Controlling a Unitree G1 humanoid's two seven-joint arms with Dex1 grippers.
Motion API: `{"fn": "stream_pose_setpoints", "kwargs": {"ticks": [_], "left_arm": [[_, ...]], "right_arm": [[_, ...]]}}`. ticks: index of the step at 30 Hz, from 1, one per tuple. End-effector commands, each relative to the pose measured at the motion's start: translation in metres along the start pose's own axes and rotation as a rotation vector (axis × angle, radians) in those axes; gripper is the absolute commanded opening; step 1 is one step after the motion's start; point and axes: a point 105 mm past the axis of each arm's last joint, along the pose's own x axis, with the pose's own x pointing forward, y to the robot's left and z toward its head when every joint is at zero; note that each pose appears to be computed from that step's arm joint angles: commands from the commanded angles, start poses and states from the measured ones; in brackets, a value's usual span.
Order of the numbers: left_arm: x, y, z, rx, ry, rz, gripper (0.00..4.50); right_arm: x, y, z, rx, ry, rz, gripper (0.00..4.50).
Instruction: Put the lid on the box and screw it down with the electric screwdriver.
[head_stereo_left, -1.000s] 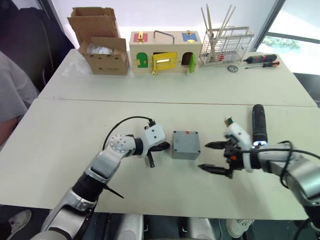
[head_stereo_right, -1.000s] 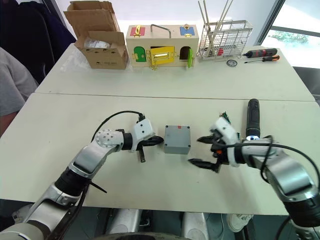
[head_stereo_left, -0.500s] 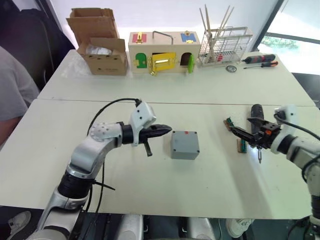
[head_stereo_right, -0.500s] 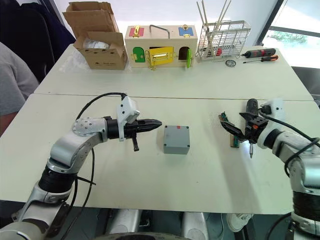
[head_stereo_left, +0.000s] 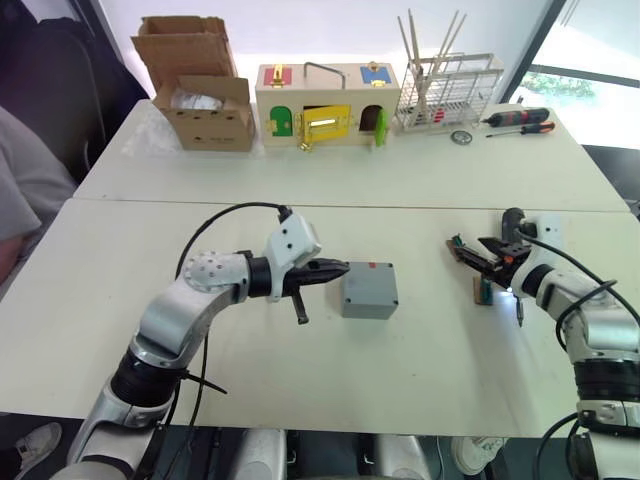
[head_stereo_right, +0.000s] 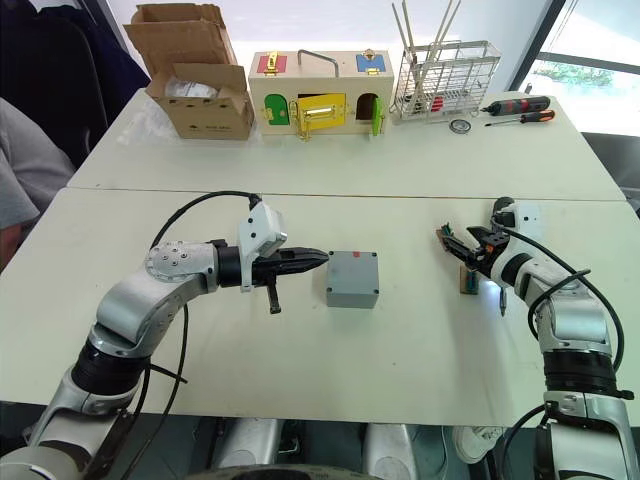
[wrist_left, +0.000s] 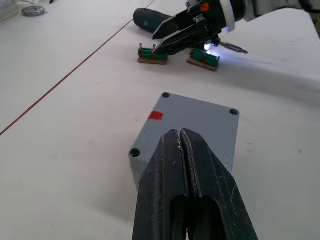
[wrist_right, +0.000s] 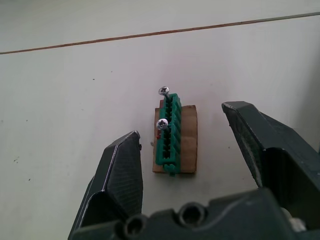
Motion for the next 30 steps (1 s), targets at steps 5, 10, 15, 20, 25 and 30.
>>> {"fn": "stream_pose_setpoints", "kwargs": {"ticks": [5, 10, 15, 20, 25, 30], "left_arm": [[0.001, -0.007, 0.003, 0.020, -0.002, -0.024, 0.00], [0.002, -0.007, 0.002, 0.022, 0.006, -0.029, 0.00], [0.002, -0.007, 0.001, 0.023, 0.008, -0.030, 0.00], [0.001, -0.005, 0.001, 0.022, 0.008, -0.027, 0.00], [0.001, -0.003, 0.001, 0.019, 0.005, -0.027, 0.00], [0.000, -0.001, 0.001, 0.024, 0.005, -0.028, 0.00]], "right_arm": [[0.001, -0.002, 0.016, 0.001, -0.069, -0.006, 2.27], [0.003, 0.001, 0.016, -0.001, -0.074, -0.002, 0.03], [0.003, 0.002, 0.016, -0.009, -0.073, -0.001, 0.03], [-0.004, -0.001, 0.034, -0.007, -0.131, -0.018, 0.03], [-0.015, 0.001, 0.058, -0.005, -0.200, -0.021, 0.03], [-0.024, 0.010, 0.079, -0.021, -0.249, 0.008, 0.03]]}}
